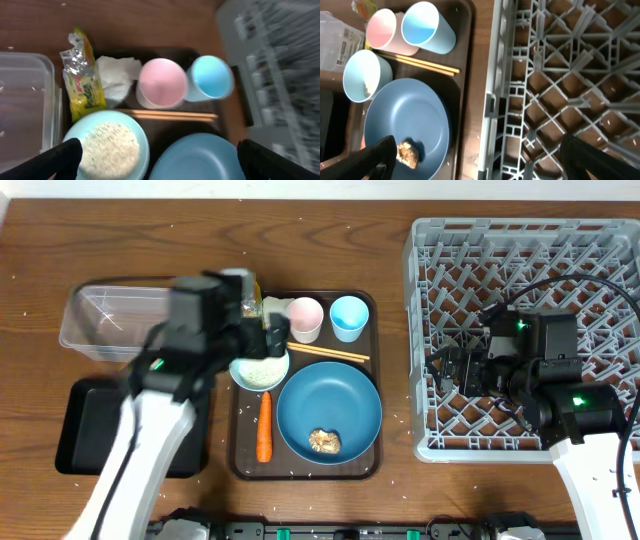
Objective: Sort waste into correct bins and load items into the dishwasher rack
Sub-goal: 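Reach the left gripper to the pink cup and grasp it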
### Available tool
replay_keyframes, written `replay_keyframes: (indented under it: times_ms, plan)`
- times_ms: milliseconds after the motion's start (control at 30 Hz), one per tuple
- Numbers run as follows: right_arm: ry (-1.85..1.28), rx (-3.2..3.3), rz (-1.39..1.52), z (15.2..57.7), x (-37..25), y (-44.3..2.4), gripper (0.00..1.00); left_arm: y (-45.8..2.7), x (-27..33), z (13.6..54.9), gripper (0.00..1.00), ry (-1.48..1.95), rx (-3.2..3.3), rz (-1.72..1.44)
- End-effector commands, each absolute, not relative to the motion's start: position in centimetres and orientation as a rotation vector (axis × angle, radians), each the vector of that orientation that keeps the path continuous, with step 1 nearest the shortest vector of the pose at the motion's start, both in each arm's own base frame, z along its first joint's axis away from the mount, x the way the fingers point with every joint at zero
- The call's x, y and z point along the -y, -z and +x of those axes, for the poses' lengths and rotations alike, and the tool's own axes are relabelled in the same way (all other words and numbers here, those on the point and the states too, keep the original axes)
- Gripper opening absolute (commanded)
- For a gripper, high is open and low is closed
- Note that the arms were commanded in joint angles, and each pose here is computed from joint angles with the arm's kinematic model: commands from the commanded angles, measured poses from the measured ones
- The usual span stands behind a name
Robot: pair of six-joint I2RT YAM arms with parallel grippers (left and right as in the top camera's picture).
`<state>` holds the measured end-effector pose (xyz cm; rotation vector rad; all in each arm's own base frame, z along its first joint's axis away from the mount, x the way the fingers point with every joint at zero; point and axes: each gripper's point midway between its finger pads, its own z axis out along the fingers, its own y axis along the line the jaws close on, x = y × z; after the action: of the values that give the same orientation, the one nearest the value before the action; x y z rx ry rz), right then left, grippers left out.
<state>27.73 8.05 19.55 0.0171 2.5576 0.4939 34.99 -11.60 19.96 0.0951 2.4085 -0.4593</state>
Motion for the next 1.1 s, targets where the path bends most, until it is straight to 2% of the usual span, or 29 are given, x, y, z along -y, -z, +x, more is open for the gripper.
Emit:
replay_keyframes:
  times_ms: [0, 33, 200, 300, 400, 500, 600, 633, 733, 767, 800, 867, 900, 1067]
  plan:
    - [-0.496, -2.554, 0.03, 27.7, -8.1, -20.1, 0.99, -17.8, 10.4, 38.6, 0.99, 0.21, -2.408, 0.037]
    - [-0.496, -2.559, 0.031, 27.6, -8.1, -20.1, 0.99, -17.2, 11.1, 39.3, 1.0, 0.229, -2.406, 0.051]
    - [-0.494, -2.61, 0.046, 26.6, -7.9, -19.4, 0.99, -13.5, 12.6, 41.3, 0.84, 0.245, -2.443, 0.066]
    - [-0.493, -2.633, 0.051, 26.2, -7.9, -19.1, 0.99, -11.9, 12.7, 42.2, 0.81, 0.254, -2.454, 0.031]
    - [-0.492, -2.638, 0.052, 26.1, -7.9, -19.0, 0.99, -10.3, 13.3, 42.7, 0.68, 0.276, -2.474, 0.036]
    - [-0.492, -2.638, 0.052, 26.1, -7.9, -19.0, 0.99, -8.5, 14.0, 42.4, 0.64, 0.319, -2.522, 0.055]
    - [-0.492, -2.638, 0.052, 26.1, -7.9, -19.0, 0.99, -6.7, 14.1, 42.3, 0.5, 0.313, -2.561, 0.057]
    - [-0.492, -2.638, 0.052, 26.1, -7.9, -19.0, 0.99, -6.5, 14.1, 42.3, 0.49, 0.311, -2.566, 0.057]
    - [-0.493, -2.639, 0.053, 26.0, -7.9, -19.0, 0.99, -6.3, 14.1, 42.4, 0.47, 0.31, -2.566, 0.057]
    - [-0.493, -2.639, 0.053, 26.0, -7.9, -19.0, 0.99, -6.4, 14.1, 42.4, 0.41, 0.311, -2.563, 0.057]
    - [-0.493, -2.64, 0.053, 26.0, -7.9, -19.0, 0.99, -6.5, 14.1, 42.5, 0.29, 0.313, -2.557, 0.058]
    - [-0.492, -2.641, 0.053, 26.0, -7.9, -18.9, 0.99, -7.0, 14.1, 42.6, 0.13, 0.316, -2.545, 0.057]
    - [-0.492, -2.642, 0.053, 26.0, -7.9, -18.9, 0.99, -7.6, 14.2, 42.6, 0.08, 0.32, -2.532, 0.058]
    - [-0.485, -2.642, 0.055, 26.0, -7.8, -18.9, 0.99, -11.7, 14.0, 42.2, 0.06, 0.339, -2.457, 0.06]
